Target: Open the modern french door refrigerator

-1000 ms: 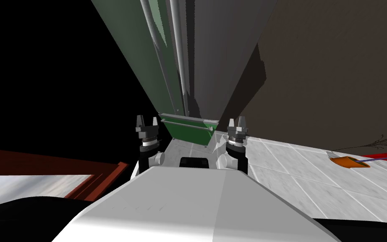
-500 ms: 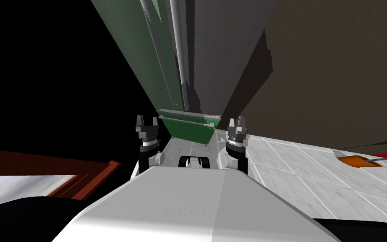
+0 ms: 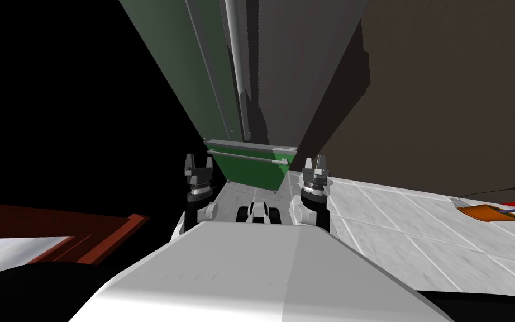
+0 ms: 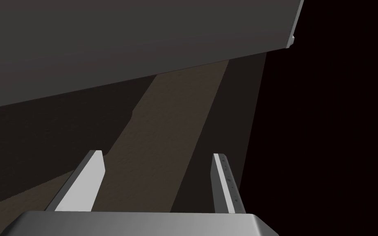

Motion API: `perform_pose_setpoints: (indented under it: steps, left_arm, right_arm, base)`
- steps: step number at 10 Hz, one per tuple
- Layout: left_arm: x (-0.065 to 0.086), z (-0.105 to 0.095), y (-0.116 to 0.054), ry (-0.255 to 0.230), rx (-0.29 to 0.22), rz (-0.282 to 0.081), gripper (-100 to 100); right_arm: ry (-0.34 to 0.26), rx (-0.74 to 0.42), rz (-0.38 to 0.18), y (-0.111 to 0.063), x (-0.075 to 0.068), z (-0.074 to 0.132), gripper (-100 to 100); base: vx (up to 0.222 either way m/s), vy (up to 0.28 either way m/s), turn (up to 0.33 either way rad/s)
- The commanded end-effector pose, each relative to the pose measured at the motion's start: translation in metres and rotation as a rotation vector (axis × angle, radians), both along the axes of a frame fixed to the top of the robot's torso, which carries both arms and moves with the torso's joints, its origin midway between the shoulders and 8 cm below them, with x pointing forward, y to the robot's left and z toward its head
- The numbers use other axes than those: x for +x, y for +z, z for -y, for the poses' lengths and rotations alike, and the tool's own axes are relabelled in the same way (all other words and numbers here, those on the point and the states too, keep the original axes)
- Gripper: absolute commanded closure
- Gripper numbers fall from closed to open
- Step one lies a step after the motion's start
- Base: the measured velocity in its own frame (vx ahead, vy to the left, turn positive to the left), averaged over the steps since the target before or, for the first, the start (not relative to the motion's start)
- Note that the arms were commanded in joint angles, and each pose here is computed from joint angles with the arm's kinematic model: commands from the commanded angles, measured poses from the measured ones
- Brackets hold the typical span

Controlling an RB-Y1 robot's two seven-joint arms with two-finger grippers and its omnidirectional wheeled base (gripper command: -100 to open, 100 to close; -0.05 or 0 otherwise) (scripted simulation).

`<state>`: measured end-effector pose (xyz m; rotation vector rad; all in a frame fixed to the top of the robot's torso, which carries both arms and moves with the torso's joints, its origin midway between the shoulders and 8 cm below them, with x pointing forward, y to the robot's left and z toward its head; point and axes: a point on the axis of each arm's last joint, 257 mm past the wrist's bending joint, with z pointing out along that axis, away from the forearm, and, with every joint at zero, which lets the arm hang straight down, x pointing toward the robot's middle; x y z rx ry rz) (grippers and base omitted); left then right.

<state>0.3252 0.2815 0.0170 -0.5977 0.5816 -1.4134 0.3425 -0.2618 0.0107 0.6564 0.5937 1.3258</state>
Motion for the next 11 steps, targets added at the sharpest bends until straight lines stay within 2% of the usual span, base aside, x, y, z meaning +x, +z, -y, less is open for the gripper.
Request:
perform_pose_setpoints:
  steps: [1,4,9,11]
  left_arm:
    - [0.006,0.006,-0.014,-0.027,0.050,-0.022,-100]
    - [0.014,0.009,-0.036,-0.044,0.086,-0.050,-100]
    - [0.026,0.010,-0.078,-0.055,0.114,-0.097,-100]
    - [0.028,0.010,-0.087,-0.056,0.117,-0.107,-100]
  right_arm:
    - [0.000,0.000,0.000,0.000,0.000,0.000,0]
    - [0.000,0.000,0.000,0.000,0.000,0.000,0]
    - [0.000,0.000,0.000,0.000,0.000,0.000,0]
    - [0.000,0.000,0.000,0.000,0.000,0.000,0]
  base:
    - [0.052,0.018,-0.033]
    - [0.062,0.024,-0.033]
    - [0.070,0.030,-0.039]
    - [0.067,0.022,-0.032]
